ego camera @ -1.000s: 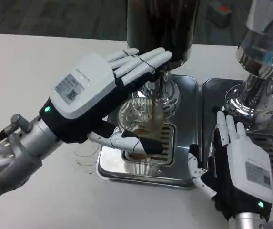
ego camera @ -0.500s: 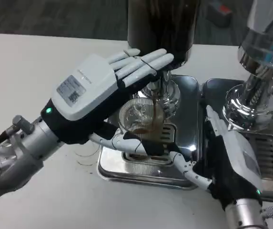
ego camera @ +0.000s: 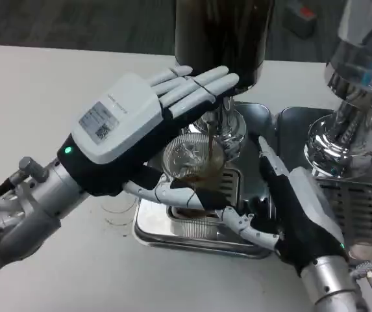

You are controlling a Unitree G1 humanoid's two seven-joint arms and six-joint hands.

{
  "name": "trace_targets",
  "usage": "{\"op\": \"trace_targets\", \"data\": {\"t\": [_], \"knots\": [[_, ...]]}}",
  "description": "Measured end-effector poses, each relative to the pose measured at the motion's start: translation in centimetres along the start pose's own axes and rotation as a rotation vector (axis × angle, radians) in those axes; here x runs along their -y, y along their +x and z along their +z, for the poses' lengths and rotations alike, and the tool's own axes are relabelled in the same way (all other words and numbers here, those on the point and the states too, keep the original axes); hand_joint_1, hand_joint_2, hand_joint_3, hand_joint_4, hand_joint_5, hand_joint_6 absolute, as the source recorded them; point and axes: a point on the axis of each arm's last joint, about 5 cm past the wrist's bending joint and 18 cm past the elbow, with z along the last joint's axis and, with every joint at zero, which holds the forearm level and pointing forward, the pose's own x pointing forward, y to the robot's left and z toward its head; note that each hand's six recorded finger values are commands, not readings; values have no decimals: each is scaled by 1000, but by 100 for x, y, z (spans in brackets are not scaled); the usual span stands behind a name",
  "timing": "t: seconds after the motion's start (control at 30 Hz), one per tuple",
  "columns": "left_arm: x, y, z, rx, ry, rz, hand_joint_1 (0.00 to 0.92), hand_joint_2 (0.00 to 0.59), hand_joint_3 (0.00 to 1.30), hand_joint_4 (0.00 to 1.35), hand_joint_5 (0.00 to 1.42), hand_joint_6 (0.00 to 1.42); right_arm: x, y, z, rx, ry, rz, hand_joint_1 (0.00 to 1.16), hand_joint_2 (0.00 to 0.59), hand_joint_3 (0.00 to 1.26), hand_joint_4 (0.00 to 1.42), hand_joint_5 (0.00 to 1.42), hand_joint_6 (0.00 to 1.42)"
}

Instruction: Grasp the cup under the faucet to collect the drink, then remove the cup.

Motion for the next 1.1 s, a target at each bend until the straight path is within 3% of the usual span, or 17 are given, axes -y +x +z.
{"op": "trace_targets", "data": {"t": [0.07,0.4,0.7,1.1], "knots": [[0,2,1,0,0,0,0,126,118,104,327,227,-6,29,-9,5,6,27,647,254,0,0,0,51],[-5,6,4,1,5,-2,0,125,135,113,338,227,-44,123,-38,14,51,69,672,236,0,0,0,35],[-31,-4,-5,4,16,-9,0,126,137,114,345,227,-119,193,-79,5,114,72,683,229,0,0,0,35],[-34,0,-3,4,18,-8,0,125,144,116,348,227,-135,250,-81,17,132,77,684,233,0,0,0,34]]}}
